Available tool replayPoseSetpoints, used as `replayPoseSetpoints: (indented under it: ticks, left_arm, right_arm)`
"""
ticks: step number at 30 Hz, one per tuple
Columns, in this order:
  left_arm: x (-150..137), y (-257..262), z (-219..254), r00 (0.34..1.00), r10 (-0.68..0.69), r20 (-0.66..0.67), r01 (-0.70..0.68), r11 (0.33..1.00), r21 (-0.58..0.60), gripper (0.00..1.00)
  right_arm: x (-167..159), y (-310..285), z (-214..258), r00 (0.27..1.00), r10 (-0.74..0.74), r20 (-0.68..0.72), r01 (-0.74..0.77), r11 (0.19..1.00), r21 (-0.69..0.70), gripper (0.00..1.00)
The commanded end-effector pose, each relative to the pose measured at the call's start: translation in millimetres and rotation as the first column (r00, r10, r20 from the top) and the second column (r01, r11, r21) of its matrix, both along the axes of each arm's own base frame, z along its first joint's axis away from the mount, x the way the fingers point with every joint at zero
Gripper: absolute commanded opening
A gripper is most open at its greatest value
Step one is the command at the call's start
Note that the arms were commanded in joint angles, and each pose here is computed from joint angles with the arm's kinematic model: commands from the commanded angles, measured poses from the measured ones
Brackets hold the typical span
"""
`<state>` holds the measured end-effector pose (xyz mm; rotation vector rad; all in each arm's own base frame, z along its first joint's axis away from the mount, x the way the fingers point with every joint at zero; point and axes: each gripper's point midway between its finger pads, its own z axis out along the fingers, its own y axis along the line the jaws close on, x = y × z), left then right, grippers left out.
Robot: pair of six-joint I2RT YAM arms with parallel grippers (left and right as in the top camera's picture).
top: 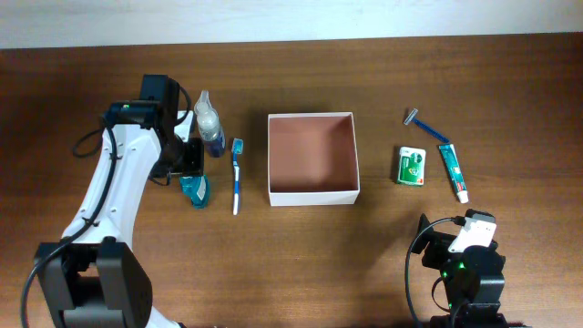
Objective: Pack container
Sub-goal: 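Close the left gripper around the mouthwash bottle cap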
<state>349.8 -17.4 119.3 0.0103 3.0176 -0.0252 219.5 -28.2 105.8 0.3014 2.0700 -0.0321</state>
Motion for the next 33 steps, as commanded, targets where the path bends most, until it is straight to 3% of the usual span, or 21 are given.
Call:
replayPoseSetpoints:
  ticks: [1, 5, 9, 15, 25, 33]
  left_arm:
    - [1, -3, 5, 1.000, -0.013, 0.002, 0.013, 1.000, -0.010, 0.54]
    - [-3, -3, 4, 1.000, -0.013, -0.016, 0.013, 1.000, -0.009, 0.53]
    - [-4, -3, 4, 1.000, -0.013, -0.020, 0.013, 1.000, -0.009, 0.44]
    - [-4, -3, 4, 1.000, -0.014, -0.020, 0.013, 1.000, -0.009, 0.44]
    - [2, -3, 12, 1.000, -0.013, 0.004, 0.014, 1.000, -0.010, 0.34]
    - [10, -3, 33, 0.999, -0.013, 0.043, 0.014, 1.000, -0.011, 0.34]
  right_arm:
    - [0, -1, 1, 1.000, -0.009, 0.007, 0.009, 1.000, -0.003, 0.99]
    - [0, -1, 1, 1.000, -0.009, 0.007, 0.010, 1.000, -0.003, 0.99]
    - [0, -1, 1, 1.000, -0.009, 0.007, 0.009, 1.000, -0.003, 0.99]
    - [0, -1, 1, 1.000, -0.009, 0.007, 0.009, 1.000, -0.003, 0.99]
    - [0, -1, 1, 1.000, -0.009, 0.007, 0.009, 1.000, -0.003, 0.99]
    - [0, -1, 1, 1.000, -0.009, 0.007, 0.009, 1.000, -0.003, 0.99]
